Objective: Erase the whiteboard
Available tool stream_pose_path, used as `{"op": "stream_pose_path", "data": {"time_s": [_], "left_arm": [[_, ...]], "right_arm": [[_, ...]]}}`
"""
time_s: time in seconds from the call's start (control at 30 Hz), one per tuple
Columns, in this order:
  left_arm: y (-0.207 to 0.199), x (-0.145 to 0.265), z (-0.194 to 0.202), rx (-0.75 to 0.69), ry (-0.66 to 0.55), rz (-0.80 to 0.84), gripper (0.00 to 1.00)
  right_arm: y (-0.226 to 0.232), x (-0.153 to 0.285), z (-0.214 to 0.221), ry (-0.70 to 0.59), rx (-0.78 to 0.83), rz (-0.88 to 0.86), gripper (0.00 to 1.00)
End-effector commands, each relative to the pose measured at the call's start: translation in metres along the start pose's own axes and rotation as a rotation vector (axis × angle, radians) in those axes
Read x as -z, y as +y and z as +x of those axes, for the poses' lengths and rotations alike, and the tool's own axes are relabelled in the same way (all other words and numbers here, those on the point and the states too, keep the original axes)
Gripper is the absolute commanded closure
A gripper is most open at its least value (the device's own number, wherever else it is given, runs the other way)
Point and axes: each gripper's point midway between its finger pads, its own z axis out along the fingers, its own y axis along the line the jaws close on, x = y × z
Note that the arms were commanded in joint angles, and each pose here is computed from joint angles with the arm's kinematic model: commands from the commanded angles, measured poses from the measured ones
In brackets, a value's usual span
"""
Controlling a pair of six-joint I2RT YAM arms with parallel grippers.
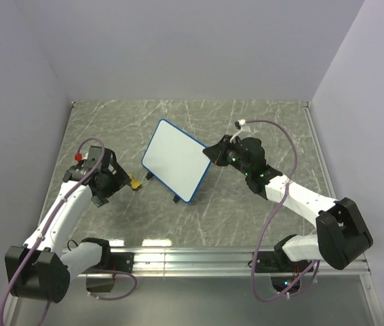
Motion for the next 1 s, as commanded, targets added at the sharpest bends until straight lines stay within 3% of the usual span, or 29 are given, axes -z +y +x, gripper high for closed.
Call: {"op": "stream_pose_path", "data": {"time_s": [0.0, 0.33, 0.7, 0.97], "left_arm": [[0.003, 0.006, -0.001, 0.010, -0.018, 0.000, 0.01], [0.002, 0.008, -0.002, 0.013, -0.028, 0.011, 0.01], [0.003, 0.013, -0.004, 0.021, -0.051, 0.018, 0.01], [0.002, 0.016, -0.004, 0.017, -0.059, 0.020, 0.01]], "right_arm": [[-0.048, 0.004, -0.002, -0.069, 0.132, 0.152, 1.00], [-0.075, 0.017, 0.001, -0.121, 0.282, 0.227, 1.00], [-0.064, 0.021, -0.047, -0.159, 0.473, 0.288, 1.00], [-0.083, 0.024, -0.024, -0.126, 0.437, 0.325, 1.00]]}}
